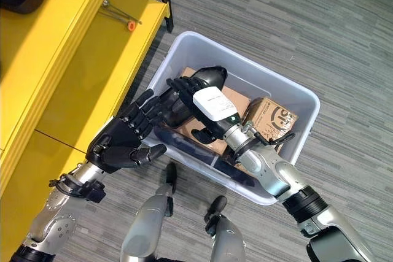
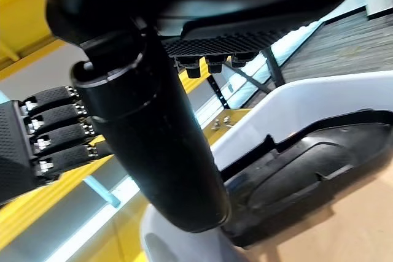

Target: Move parts from the plastic box to the shelf.

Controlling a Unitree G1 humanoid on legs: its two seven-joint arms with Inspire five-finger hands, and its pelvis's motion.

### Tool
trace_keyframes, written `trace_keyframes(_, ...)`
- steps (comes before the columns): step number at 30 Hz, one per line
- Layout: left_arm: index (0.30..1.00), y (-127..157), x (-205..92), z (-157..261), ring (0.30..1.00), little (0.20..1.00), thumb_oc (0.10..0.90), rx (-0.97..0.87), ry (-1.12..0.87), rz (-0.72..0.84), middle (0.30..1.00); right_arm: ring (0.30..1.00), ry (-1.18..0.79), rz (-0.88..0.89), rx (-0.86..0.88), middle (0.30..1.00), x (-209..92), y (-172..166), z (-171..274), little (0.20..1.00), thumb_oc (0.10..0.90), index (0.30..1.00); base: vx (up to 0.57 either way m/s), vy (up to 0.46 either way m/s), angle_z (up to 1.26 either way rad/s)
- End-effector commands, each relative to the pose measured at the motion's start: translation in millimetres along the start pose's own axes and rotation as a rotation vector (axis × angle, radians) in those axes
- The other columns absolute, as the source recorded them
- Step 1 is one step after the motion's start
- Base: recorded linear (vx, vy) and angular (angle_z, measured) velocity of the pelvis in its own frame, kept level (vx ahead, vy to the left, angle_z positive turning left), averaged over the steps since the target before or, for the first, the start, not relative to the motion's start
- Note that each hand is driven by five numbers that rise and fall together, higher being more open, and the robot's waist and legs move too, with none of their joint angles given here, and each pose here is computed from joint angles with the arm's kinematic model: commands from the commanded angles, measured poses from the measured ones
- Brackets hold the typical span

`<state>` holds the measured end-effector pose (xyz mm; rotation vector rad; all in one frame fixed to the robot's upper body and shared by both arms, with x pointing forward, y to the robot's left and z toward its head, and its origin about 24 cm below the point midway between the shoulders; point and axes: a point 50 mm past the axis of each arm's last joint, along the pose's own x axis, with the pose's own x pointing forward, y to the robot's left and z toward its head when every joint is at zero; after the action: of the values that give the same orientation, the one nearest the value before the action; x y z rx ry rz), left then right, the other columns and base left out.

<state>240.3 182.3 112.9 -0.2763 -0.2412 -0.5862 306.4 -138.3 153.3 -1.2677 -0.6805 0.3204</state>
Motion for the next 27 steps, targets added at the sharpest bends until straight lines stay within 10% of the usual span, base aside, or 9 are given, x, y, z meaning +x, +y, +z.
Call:
trace_keyframes(1, 1.000, -20, 11, 31, 1.000, 1.000, 0.900, 0.016, -0.226, -0.088, 1.000, 1.000, -0.139, -0.255, -0.102, 1.000, 19, -55, 17, 1.000, 0.900, 1.000, -0.01, 0.037, -0.02)
trace_keyframes(27, 1.000, -21, 11, 33, 1.000, 1.000, 0.900, 0.042, -0.224, -0.082, 1.000, 1.000, -0.207, -0.152, -0.346, 1.000, 32, -71, 27, 1.000, 0.900, 1.000, 0.00, 0.001, 0.00)
